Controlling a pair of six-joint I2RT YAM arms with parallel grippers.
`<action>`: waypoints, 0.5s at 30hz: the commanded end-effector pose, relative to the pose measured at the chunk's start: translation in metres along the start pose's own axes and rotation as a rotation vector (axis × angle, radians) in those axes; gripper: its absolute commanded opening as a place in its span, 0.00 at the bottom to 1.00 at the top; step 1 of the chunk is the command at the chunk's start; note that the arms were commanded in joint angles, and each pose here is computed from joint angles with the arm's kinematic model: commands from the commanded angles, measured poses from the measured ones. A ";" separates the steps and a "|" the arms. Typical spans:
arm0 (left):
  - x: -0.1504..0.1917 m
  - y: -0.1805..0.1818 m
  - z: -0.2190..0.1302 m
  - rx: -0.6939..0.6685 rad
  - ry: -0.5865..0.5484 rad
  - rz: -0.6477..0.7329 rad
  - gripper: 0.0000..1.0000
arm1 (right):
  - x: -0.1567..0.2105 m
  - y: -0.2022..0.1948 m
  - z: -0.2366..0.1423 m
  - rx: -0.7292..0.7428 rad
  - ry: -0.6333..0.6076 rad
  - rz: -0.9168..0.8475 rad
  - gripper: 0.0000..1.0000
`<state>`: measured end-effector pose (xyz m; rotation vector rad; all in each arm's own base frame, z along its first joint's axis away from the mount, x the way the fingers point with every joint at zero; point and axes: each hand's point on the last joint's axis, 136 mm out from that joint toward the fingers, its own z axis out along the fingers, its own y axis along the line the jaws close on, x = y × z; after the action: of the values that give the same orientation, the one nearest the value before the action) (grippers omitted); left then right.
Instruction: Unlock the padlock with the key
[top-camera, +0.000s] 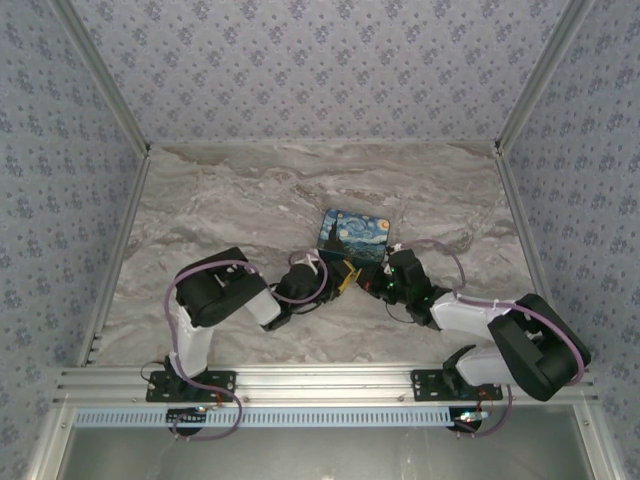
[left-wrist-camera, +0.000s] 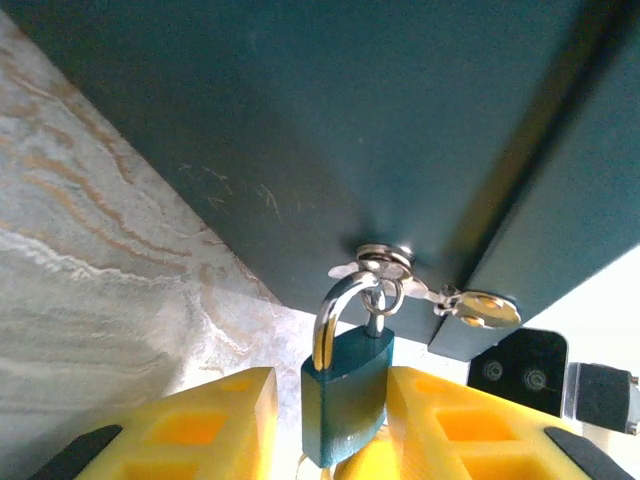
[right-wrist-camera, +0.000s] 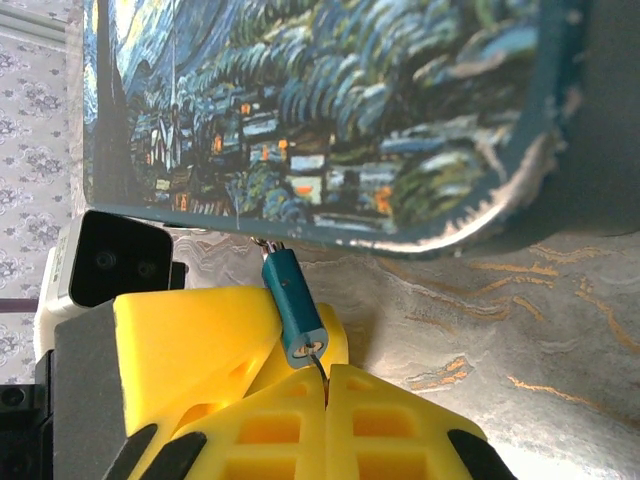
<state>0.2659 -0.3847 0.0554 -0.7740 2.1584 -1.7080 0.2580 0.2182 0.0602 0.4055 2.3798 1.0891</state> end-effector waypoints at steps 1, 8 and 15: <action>0.000 0.001 0.005 0.006 -0.009 -0.013 0.33 | -0.003 0.014 -0.002 -0.029 -0.006 0.011 0.00; -0.001 0.002 0.005 0.003 -0.019 -0.012 0.27 | -0.003 0.015 -0.002 -0.034 -0.005 0.017 0.00; -0.003 0.005 0.003 -0.009 -0.029 -0.008 0.18 | -0.005 0.017 -0.007 -0.032 -0.016 0.015 0.00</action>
<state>0.2682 -0.3869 0.0602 -0.7896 2.1341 -1.7356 0.2571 0.2175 0.0645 0.4275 2.3724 1.0990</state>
